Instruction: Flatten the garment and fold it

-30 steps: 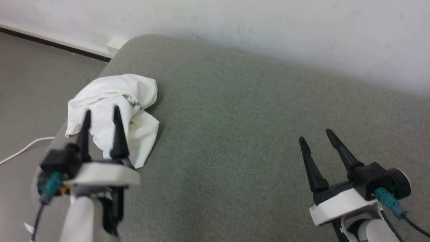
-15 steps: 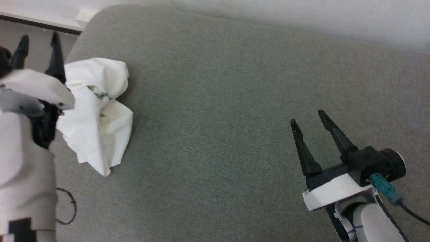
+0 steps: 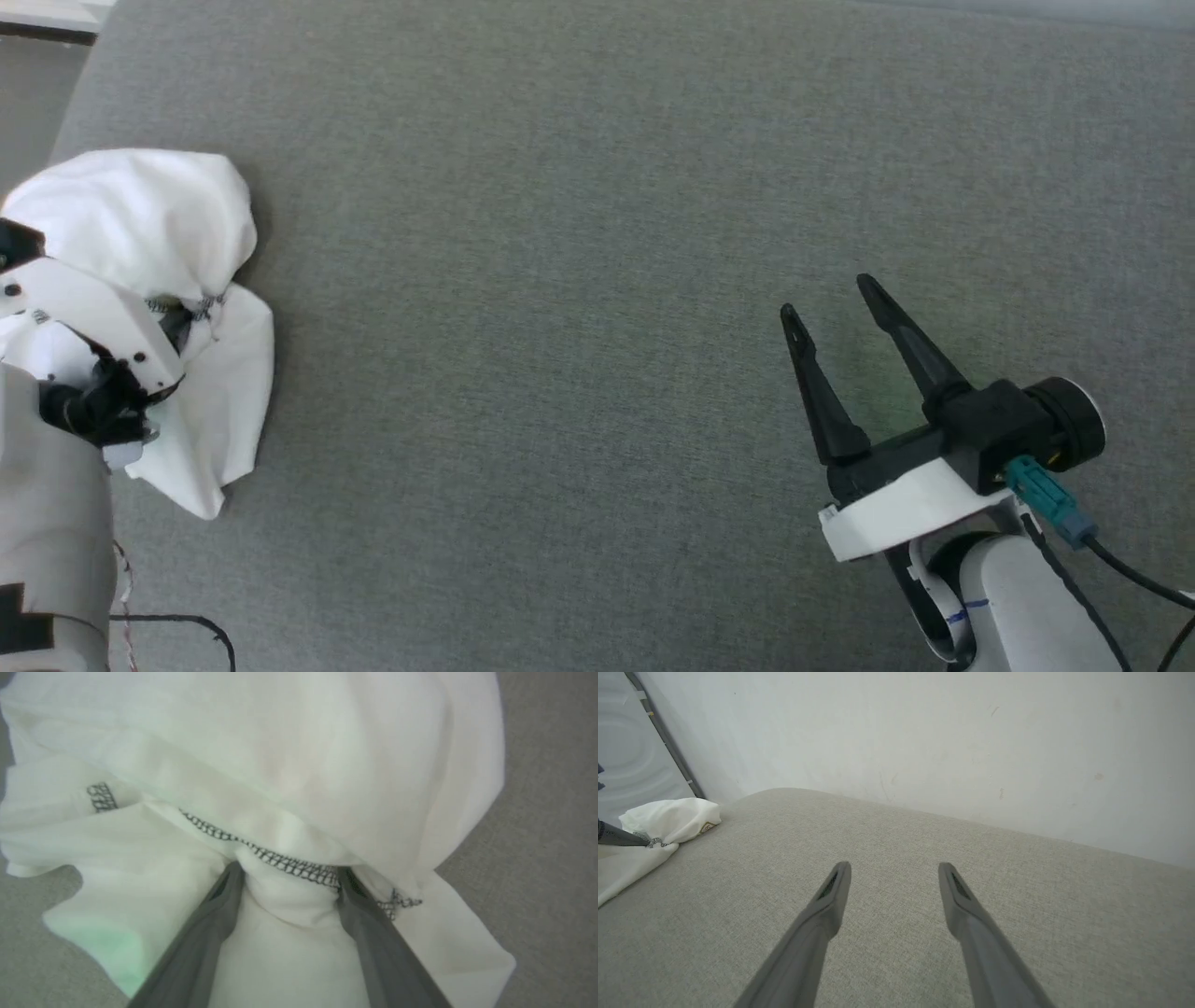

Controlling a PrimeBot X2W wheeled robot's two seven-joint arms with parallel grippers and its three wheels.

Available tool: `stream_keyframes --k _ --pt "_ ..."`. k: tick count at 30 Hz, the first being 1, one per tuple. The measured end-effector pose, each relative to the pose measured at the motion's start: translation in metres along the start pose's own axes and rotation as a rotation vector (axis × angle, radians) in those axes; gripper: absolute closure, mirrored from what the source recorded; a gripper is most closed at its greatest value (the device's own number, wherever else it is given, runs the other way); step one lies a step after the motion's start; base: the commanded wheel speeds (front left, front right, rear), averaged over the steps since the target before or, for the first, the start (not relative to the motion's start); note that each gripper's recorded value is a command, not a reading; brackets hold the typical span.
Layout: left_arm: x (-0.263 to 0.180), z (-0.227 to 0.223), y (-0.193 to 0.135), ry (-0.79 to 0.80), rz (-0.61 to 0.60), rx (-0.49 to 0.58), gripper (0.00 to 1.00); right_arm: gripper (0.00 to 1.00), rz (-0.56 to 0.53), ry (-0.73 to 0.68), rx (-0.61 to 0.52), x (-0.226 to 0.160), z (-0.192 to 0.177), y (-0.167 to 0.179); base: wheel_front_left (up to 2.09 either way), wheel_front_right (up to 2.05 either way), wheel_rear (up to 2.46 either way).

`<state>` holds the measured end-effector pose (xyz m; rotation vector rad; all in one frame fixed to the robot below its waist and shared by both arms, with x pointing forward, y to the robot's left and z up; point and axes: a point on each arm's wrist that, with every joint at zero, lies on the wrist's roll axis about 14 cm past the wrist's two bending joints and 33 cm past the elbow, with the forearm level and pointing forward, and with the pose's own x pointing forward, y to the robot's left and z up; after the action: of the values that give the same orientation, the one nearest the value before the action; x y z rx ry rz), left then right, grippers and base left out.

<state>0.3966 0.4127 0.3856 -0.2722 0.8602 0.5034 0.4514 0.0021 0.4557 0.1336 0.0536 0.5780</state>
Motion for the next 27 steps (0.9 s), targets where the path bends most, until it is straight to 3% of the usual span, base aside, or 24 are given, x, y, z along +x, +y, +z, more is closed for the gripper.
stream_keyframes --k 1,2,4,9,13,20,27 --pt "0.002 -0.003 0.001 0.023 0.010 0.001 0.00 0.00 -0.004 0.003 0.002 -0.001 -0.002 -0.002 0.00 0.00 0.00" --pt "0.003 -0.003 0.001 0.036 0.017 -0.004 0.12 0.00 -0.008 0.008 0.004 -0.002 -0.003 -0.003 0.00 0.00 0.00" --pt "0.004 -0.003 0.000 0.049 0.021 -0.009 0.96 0.00 -0.013 0.012 0.008 -0.003 -0.004 -0.004 0.00 0.00 0.00" --pt "-0.002 0.001 -0.002 0.001 0.019 -0.004 1.00 0.00 -0.021 -0.005 0.000 -0.007 0.004 -0.004 0.00 0.00 0.00" --pt "-0.015 0.019 0.004 -0.128 0.043 0.053 1.00 0.00 -0.034 -0.036 -0.014 -0.012 0.018 -0.006 0.00 0.00 0.00" --pt "-0.078 0.118 -0.003 -0.576 0.016 0.178 1.00 0.00 -0.072 -0.076 -0.042 -0.031 0.040 -0.008 0.00 0.00 0.00" --pt "-0.181 0.207 -0.048 -1.053 -0.088 0.281 1.00 0.00 -0.116 -0.127 -0.080 -0.050 0.066 -0.014 0.00 0.00 0.00"
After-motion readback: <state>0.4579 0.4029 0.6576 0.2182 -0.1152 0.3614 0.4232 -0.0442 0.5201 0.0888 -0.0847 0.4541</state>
